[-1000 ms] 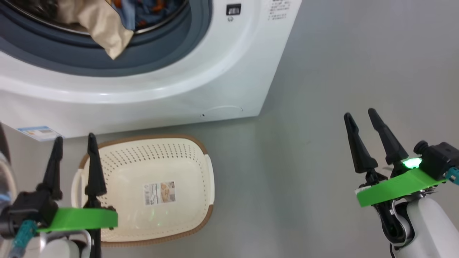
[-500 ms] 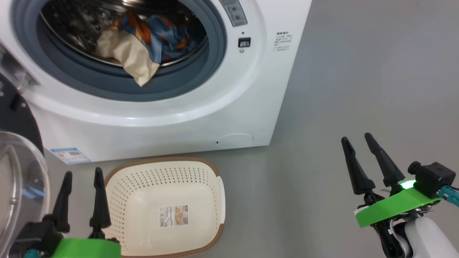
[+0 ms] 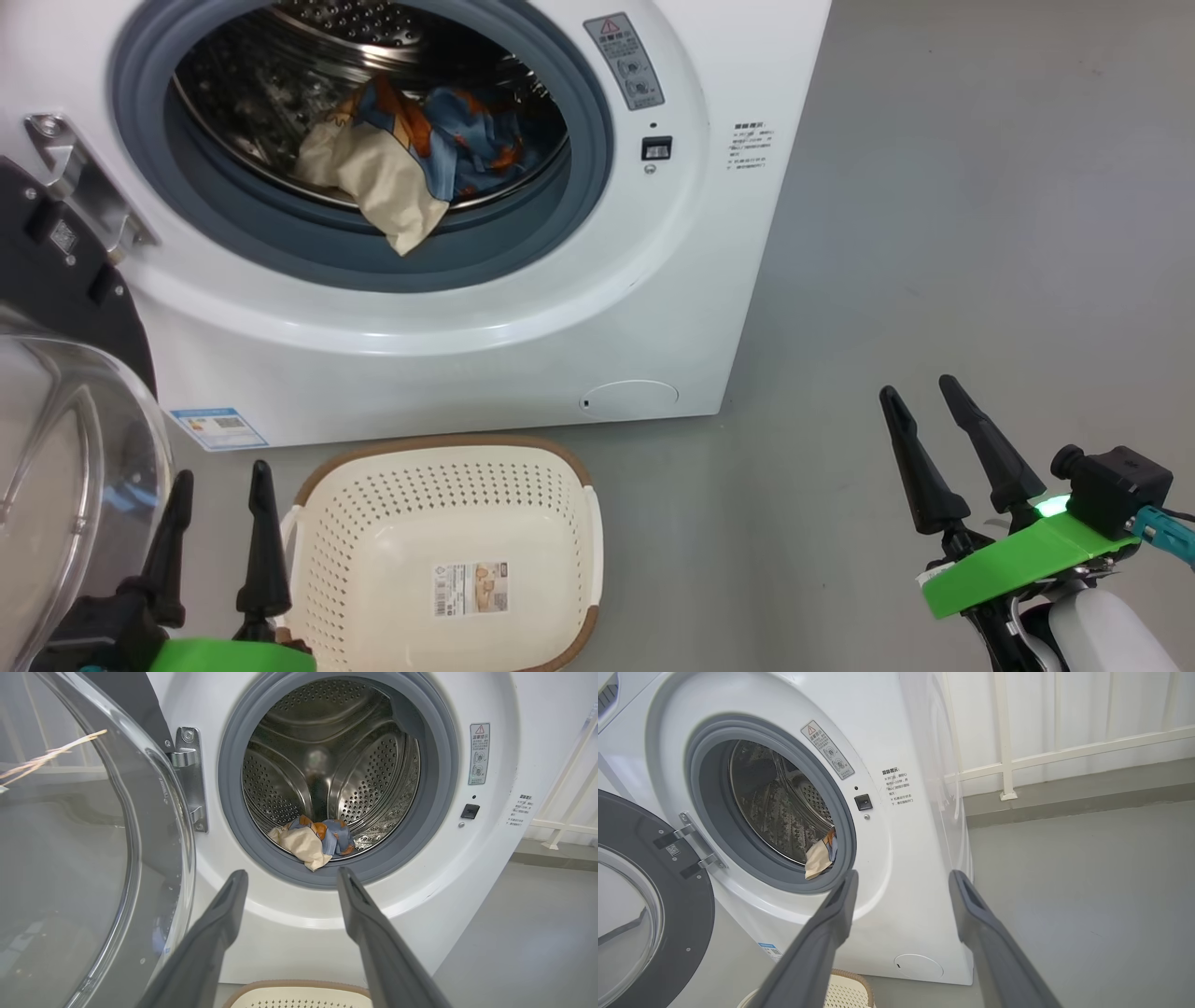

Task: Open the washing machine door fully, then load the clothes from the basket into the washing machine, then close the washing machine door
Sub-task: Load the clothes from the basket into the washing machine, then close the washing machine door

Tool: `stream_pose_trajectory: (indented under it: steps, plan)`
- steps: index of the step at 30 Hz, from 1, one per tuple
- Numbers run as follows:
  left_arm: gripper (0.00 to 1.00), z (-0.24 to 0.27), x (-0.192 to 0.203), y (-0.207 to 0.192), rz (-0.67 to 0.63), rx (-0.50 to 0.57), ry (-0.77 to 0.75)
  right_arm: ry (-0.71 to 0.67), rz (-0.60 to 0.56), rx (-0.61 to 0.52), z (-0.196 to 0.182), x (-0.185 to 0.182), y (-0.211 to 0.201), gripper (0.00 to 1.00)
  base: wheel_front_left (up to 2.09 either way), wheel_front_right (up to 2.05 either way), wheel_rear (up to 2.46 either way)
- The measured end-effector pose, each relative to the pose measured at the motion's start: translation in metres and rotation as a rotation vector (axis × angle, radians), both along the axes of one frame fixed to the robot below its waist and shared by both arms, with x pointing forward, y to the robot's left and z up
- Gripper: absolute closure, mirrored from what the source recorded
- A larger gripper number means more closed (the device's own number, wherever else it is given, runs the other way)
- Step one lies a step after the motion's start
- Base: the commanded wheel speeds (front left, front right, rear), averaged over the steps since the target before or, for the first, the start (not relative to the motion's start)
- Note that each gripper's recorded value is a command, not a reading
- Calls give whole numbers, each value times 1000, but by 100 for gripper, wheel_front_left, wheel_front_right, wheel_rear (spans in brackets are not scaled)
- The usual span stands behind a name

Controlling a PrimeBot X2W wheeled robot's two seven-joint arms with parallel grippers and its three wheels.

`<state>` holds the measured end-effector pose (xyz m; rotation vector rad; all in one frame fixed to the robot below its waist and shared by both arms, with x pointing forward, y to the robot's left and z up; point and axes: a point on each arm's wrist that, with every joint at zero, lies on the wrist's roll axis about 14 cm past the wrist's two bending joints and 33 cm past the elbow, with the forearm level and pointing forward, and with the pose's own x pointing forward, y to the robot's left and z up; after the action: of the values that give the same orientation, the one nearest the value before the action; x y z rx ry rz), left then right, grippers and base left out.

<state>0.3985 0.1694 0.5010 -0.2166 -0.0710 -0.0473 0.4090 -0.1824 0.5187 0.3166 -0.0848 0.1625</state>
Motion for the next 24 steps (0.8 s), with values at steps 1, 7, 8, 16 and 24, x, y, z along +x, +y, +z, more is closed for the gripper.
stream_pose_trajectory:
  steps: [1,7,8,16,24]
  plan:
    - [0,0,0,1,1,2,-1,-1,2,-1,0,0,1,0,0,0,0]
    - [0,4,-2,3,9,23,-11,-5,11,-6,2,-1,2,0,0,0,0]
    - [0,5,-2,4,9,27,-13,-5,13,-8,2,-1,3,0,0,0,0]
    - [0,2,-7,3,7,47,-6,-3,24,-22,2,-4,4,0,0,0,0]
    - [0,3,-7,2,5,50,-8,-2,22,-23,2,-5,3,0,0,0,0]
